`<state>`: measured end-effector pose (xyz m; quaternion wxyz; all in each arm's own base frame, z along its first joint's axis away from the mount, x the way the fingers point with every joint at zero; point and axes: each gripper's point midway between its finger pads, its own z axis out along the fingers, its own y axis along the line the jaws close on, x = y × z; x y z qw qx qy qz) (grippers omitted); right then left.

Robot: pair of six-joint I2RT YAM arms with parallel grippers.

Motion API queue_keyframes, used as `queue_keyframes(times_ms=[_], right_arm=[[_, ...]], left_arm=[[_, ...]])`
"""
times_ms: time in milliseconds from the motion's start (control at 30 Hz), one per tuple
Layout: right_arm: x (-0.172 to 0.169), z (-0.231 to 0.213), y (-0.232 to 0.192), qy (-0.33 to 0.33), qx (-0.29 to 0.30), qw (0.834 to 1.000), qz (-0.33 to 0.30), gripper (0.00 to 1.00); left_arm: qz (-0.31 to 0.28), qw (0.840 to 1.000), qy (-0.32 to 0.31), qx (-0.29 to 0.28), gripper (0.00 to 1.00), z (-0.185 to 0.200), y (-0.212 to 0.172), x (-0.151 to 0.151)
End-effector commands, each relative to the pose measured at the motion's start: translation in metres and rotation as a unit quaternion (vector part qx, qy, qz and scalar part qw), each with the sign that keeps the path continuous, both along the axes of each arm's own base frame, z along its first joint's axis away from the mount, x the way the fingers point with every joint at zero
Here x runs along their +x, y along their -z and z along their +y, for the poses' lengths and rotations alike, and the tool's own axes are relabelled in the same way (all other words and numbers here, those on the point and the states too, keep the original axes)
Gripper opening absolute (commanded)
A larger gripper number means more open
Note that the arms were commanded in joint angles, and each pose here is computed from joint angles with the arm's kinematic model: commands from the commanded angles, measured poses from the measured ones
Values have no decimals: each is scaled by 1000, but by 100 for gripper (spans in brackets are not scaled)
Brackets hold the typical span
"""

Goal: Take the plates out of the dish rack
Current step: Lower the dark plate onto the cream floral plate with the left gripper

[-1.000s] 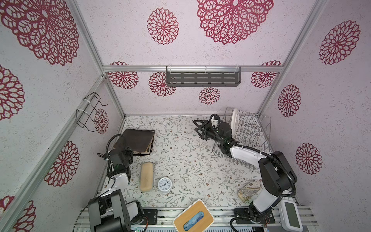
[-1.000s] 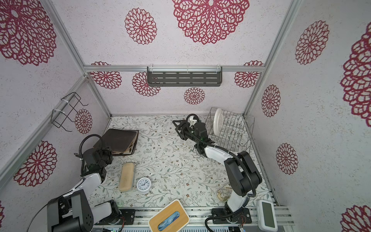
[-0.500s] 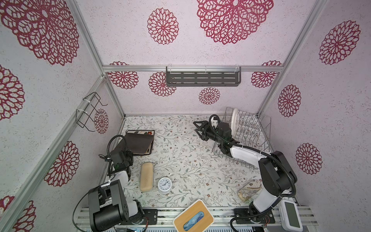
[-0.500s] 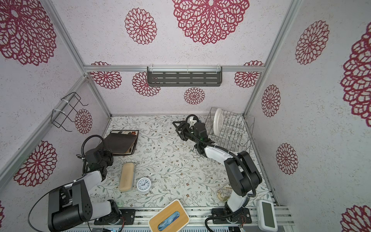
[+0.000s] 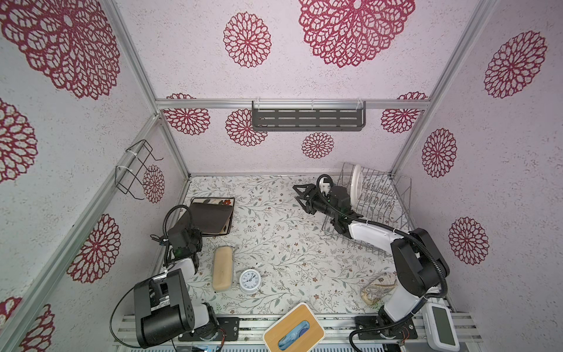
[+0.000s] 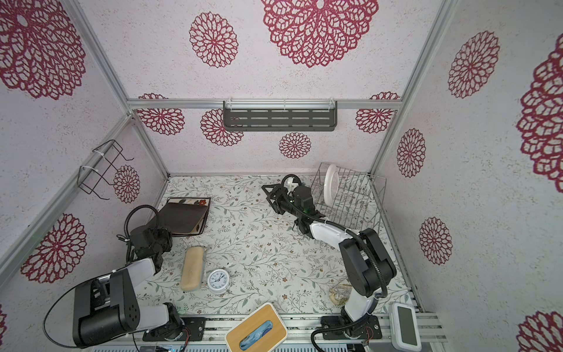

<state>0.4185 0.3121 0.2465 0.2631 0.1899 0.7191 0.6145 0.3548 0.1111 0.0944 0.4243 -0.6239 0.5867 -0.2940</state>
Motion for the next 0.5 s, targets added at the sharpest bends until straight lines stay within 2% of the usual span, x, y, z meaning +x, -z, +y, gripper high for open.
queue_keyframes(times_ms=[0,467], right_arm=[[3,0,-24,-6,11,999,-35,71],[4,2,-21,-8,13,999,-32,71]], left_arm=[[-110,993,0,41,0,12,-63,26],[-117,993,12,31,0,13,-52,45]])
